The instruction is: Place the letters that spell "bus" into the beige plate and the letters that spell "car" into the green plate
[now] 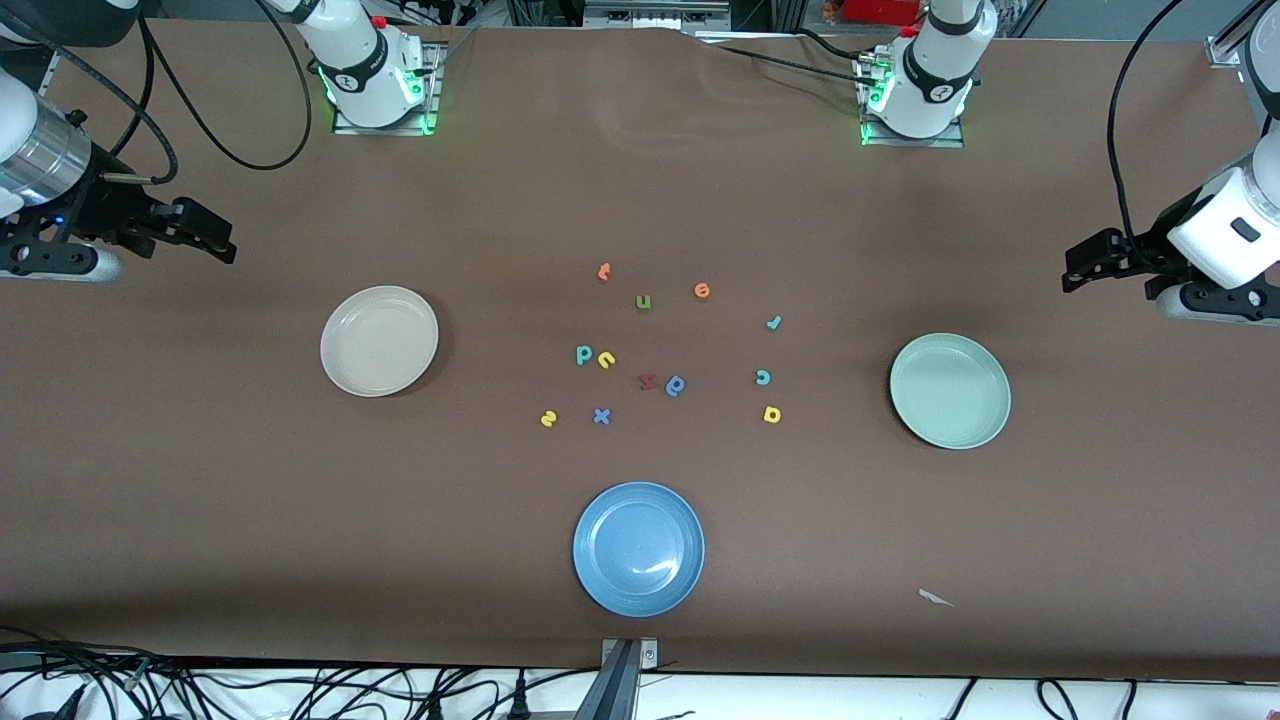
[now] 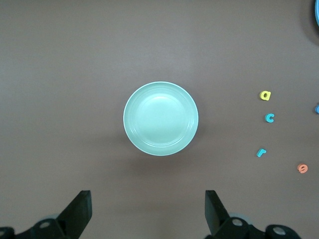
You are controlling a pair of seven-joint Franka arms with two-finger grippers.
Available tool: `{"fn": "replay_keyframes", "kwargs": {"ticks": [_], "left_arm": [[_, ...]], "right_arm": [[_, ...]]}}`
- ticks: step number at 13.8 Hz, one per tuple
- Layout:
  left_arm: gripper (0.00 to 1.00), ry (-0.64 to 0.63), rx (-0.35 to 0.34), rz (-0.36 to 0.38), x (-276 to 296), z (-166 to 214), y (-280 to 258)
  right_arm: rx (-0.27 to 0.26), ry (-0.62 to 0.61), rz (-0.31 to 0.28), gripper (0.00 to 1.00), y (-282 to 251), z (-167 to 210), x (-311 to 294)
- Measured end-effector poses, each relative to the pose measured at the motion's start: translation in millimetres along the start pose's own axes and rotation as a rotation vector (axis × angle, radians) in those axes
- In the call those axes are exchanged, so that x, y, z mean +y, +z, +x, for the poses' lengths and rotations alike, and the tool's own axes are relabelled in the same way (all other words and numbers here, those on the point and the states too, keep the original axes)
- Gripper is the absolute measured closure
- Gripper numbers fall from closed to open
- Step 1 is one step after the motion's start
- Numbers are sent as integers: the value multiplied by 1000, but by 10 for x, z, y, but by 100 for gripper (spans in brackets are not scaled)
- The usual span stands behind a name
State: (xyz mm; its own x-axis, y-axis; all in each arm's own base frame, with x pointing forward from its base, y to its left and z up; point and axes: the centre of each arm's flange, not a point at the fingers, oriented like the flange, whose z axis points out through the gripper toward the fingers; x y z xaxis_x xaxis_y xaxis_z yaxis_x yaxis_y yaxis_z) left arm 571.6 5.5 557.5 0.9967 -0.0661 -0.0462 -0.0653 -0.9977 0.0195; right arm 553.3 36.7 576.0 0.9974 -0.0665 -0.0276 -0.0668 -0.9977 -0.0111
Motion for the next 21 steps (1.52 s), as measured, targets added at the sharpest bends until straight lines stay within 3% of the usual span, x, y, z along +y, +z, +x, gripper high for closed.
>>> {"fn": "replay_keyframes", "kwargs": {"ticks": [21], "left_arm": [[0, 2, 7, 1, -6, -16, -54]], "right_arm": [[-3, 2, -1, 0, 6, 2, 16]]}}
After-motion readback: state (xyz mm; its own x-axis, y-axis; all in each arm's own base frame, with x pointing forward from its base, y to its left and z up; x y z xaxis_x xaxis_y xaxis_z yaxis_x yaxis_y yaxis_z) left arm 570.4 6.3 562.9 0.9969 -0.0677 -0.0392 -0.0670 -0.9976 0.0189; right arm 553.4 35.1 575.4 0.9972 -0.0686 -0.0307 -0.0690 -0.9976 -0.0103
